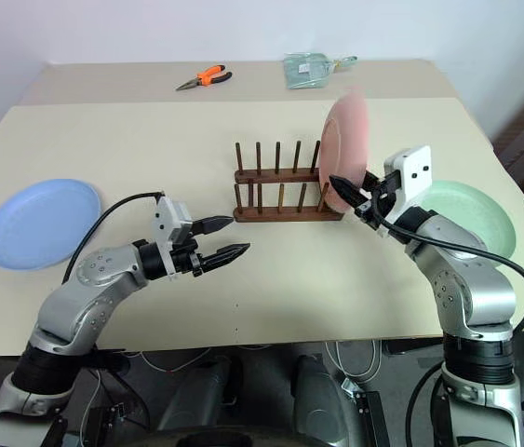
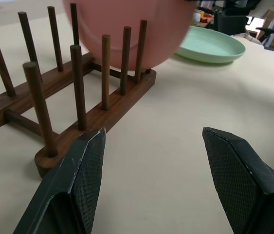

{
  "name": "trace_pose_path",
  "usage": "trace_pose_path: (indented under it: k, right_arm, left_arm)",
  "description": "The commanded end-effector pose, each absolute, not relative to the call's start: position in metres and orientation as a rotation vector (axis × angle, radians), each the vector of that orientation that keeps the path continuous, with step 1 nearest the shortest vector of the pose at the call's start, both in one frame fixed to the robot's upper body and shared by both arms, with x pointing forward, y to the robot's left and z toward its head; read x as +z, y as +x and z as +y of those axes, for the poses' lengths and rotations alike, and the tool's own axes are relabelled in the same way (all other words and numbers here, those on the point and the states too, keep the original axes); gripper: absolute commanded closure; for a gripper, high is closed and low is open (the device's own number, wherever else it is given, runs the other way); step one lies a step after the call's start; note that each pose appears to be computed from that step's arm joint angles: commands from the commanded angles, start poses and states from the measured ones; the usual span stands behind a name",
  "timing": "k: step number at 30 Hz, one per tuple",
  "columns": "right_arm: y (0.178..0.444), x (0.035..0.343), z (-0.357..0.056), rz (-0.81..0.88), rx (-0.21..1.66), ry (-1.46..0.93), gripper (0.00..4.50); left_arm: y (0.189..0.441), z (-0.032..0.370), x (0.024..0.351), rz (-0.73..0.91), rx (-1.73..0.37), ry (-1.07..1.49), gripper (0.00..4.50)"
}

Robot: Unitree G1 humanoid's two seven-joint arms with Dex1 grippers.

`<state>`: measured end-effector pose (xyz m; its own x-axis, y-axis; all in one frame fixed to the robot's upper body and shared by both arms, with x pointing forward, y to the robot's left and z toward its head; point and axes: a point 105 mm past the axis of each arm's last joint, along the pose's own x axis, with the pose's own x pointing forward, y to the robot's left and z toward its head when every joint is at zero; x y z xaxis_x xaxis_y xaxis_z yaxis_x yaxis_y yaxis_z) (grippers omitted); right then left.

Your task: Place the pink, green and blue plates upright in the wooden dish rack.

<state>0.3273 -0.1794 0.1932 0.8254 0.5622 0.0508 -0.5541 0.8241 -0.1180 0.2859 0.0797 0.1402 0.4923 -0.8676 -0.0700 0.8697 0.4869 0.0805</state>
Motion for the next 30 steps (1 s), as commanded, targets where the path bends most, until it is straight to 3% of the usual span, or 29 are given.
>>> trace_pose_path:
  k: [1,11,17,21,24,28,30]
  right_arm:
    - [0.323,0.208,-0.185,-0.155,0.589,-0.253,1.33]
    - [0.281,0.207,-0.232,-0.017,0.612,-0.412,1.33]
    - [0.282,0.139,-0.298,0.329,0.366,-0.718,1.33]
    - [0.287,0.114,-0.315,0.419,0.269,-0.732,1.33]
    - [0.294,0.102,-0.322,0.444,0.191,-0.733,2.20]
    - [0.302,0.103,-0.316,0.416,0.189,-0.804,4.31]
    - [0.307,0.112,-0.313,0.374,0.182,-0.851,4.42]
  left_arm:
    - [0.281,0.076,0.150,-0.022,-1.080,0.132,1.23]
    - [0.281,0.080,0.147,-0.003,-1.081,0.134,1.23]
    - [0.285,0.076,0.145,0.001,-1.109,0.148,1.23]
    - [0.286,0.072,0.145,-0.002,-1.119,0.154,1.23]
    - [0.286,0.072,0.144,-0.002,-1.121,0.158,1.23]
    - [0.285,0.074,0.143,0.001,-1.114,0.167,1.23]
    - [0.285,0.075,0.142,0.004,-1.110,0.172,1.23]
